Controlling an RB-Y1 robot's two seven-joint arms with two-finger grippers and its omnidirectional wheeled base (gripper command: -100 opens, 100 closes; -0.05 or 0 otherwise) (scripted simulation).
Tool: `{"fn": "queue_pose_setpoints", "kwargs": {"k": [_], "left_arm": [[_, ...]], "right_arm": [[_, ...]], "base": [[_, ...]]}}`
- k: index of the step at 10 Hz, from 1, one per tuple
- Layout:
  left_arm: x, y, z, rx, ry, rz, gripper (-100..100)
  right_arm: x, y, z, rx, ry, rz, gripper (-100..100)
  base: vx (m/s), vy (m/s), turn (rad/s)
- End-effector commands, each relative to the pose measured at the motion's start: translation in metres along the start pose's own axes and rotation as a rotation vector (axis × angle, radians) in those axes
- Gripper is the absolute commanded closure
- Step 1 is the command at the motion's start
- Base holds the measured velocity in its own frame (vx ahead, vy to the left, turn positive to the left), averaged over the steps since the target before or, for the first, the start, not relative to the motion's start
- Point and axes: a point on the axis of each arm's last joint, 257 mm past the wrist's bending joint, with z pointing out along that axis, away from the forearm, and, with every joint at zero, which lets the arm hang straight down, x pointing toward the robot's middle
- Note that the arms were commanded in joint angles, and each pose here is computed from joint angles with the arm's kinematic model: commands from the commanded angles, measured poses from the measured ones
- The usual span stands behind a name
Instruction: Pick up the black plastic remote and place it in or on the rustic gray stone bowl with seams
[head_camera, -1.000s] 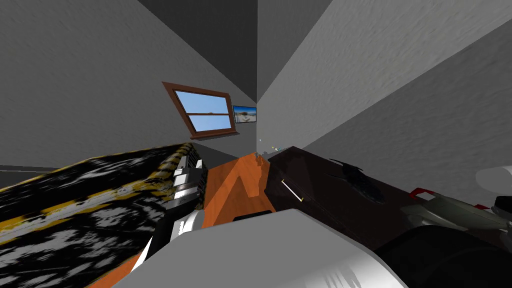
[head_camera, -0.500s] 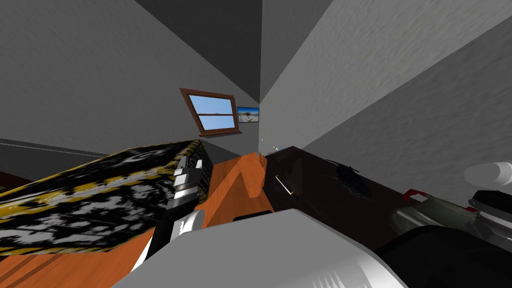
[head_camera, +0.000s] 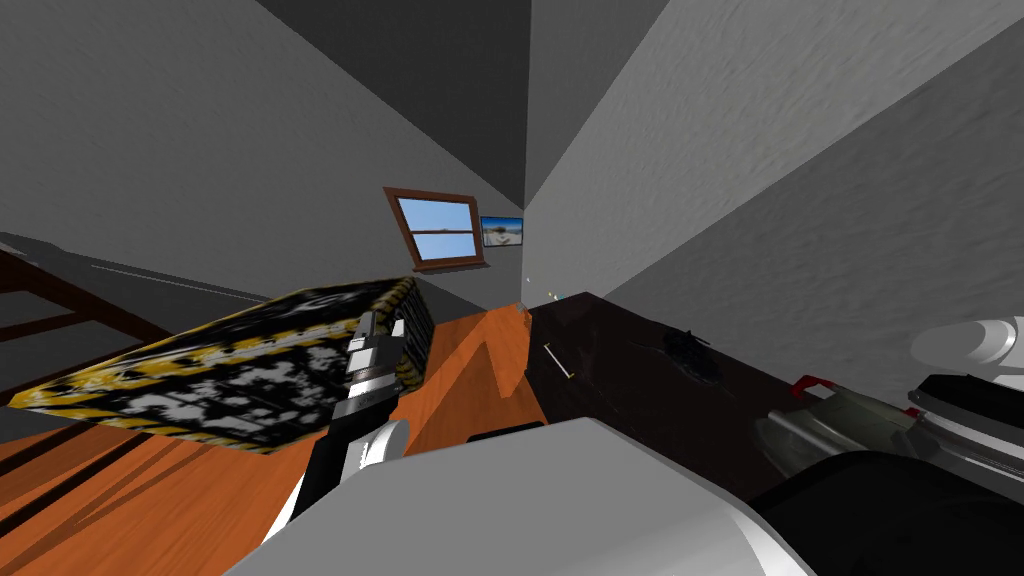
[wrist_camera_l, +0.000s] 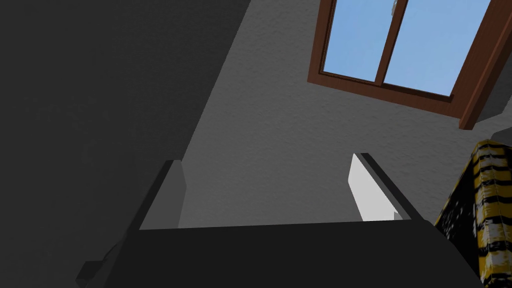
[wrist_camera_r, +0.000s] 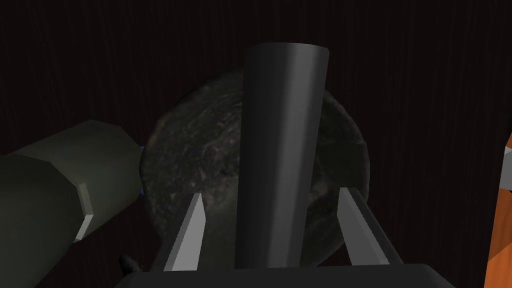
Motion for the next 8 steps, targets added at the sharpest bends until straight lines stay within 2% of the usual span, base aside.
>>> {"fn": "queue_pose_setpoints", "kwargs": {"k": [1, 4, 5, 6, 8], "left_arm": [[0.000, 0.000, 0.000, 0.000, 0.000, 0.000, 0], [0.000, 0.000, 0.000, 0.000, 0.000, 0.000, 0], [0.000, 0.000, 0.000, 0.000, 0.000, 0.000, 0], [0.000, 0.000, 0.000, 0.000, 0.000, 0.000, 0], [0.000, 0.000, 0.000, 0.000, 0.000, 0.000, 0]], "right_arm": [[0.000, 0.000, 0.000, 0.000, 0.000, 0.000, -100], [0.000, 0.000, 0.000, 0.000, 0.000, 0.000, -100], [0.000, 0.000, 0.000, 0.000, 0.000, 0.000, 0], [-0.005, 0.001, -0.016, -0.001, -0.002, -0.007, -100], [-0.011, 0.002, -0.033, -0.002, -0.005, -0.013, -100]], "base": [[-0.006, -0.004, -0.001], [0.000, 0.000, 0.000], [0.000, 0.000, 0.000], [-0.017, -0.015, -0.047], [-0.034, -0.023, -0.035]]}}
